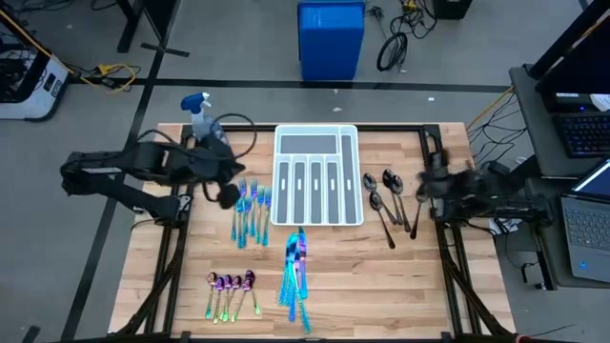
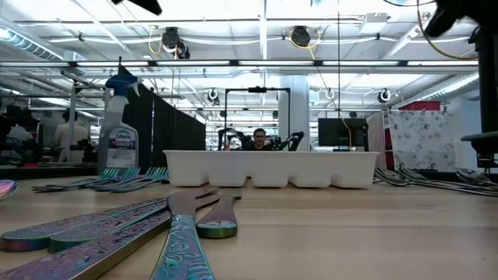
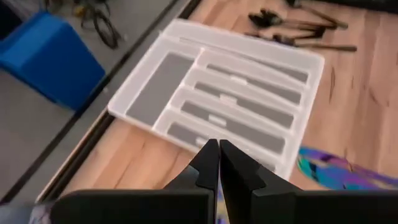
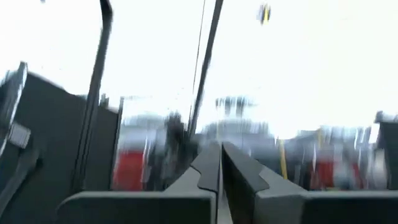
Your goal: Sort silverware
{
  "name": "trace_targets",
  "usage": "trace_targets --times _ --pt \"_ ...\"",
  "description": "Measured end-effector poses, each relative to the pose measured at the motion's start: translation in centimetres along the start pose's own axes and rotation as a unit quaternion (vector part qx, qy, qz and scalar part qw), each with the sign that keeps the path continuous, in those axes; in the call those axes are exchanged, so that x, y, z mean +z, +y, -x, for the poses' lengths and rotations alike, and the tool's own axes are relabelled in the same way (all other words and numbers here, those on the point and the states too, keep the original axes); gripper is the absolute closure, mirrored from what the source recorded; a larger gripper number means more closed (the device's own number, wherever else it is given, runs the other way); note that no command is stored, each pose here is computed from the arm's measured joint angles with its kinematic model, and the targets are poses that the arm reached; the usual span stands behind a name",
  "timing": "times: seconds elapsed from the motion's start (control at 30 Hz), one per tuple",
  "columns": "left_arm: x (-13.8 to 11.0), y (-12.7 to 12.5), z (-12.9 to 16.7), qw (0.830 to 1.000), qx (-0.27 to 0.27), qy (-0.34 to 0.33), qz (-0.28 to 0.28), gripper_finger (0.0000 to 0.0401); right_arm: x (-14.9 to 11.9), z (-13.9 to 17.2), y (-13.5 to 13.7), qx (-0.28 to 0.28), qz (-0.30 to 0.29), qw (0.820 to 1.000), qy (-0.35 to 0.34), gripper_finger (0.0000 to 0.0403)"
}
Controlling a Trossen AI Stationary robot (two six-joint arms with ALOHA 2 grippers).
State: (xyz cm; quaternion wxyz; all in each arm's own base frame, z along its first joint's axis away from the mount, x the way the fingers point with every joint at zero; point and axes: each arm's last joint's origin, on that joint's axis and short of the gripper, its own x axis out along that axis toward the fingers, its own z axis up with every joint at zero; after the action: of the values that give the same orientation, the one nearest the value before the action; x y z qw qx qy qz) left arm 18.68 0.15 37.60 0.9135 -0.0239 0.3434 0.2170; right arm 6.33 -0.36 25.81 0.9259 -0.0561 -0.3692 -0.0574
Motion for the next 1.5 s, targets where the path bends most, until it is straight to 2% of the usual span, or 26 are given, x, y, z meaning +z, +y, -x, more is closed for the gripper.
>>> trace_targets --times 0.07,0.17,0.33,0.4,0.47,0.57,0.67,0.8,1.0,1.07,1.1,1.17,1.3,1.4,1.5 --pt "-0.2 -0.4 -1.0 1.000 -0.004 -0.023 -0.009 0.0401 3.3 -1.1 -0.4 -0.016 0.048 0.998 -0.032 0.0403" --pt "0.0 -0.8 -1.8 0.998 -0.011 -0.059 -0.015 0.0401 8.7 -3.3 -1.1 -0.034 0.109 0.993 -0.027 0.0403" --pt "0.4 -0.8 -1.8 0.996 0.003 -0.087 -0.025 0.0401 17.0 -8.3 -1.9 -0.028 0.129 0.991 -0.002 0.0403" --pt "0.5 -0.7 -1.5 0.995 0.013 -0.098 -0.019 0.0401 19.3 -10.5 -2.1 -0.029 0.128 0.991 0.037 0.0403" --pt "0.5 -0.5 -1.2 0.994 0.025 -0.105 -0.015 0.0401 20.8 -12.7 -2.5 -0.054 0.126 0.986 0.097 0.0403" --pt "0.5 -0.1 -0.7 0.993 0.033 -0.113 -0.008 0.0401 21.4 -15.3 -2.9 -0.099 0.150 0.957 0.227 0.0403" --pt "0.4 0.1 -0.3 0.992 0.035 -0.119 0.008 0.0401 20.4 -16.9 -3.0 -0.126 0.157 0.916 0.346 0.0403" --pt "0.3 0.4 0.2 0.991 0.040 -0.125 0.011 0.0401 17.4 -17.7 -2.6 -0.119 0.125 0.866 0.470 0.0403" --pt "0.2 0.5 0.3 0.991 0.046 -0.124 0.024 0.0401 11.0 -16.9 -1.8 -0.146 0.067 0.779 0.606 0.0403" --pt "0.0 0.5 0.1 0.991 0.054 -0.123 0.023 0.0401 8.5 -16.1 -1.6 -0.159 0.056 0.758 0.630 0.0403" --pt "-0.1 0.4 -0.2 0.991 0.059 -0.118 0.021 0.0401 7.2 -15.6 -1.4 -0.166 0.052 0.753 0.635 0.0403" --pt "-0.8 0.2 -1.0 0.992 0.069 -0.105 0.015 0.0401 4.8 -14.8 -1.2 -0.176 0.046 0.753 0.632 0.0403" --pt "-3.1 0.0 -3.1 0.992 0.104 -0.070 0.003 0.0401 0.4 -13.0 -0.9 -0.186 0.038 0.775 0.603 0.0403" --pt "-4.7 0.0 -4.3 0.989 0.140 -0.052 -0.001 0.0401 -2.4 -11.5 -0.8 -0.192 0.047 0.778 0.597 0.0403" --pt "-5.6 0.0 -5.1 0.986 0.163 -0.039 -0.011 0.0401 -4.5 -10.1 -1.1 -0.207 0.073 0.771 0.598 0.0403"
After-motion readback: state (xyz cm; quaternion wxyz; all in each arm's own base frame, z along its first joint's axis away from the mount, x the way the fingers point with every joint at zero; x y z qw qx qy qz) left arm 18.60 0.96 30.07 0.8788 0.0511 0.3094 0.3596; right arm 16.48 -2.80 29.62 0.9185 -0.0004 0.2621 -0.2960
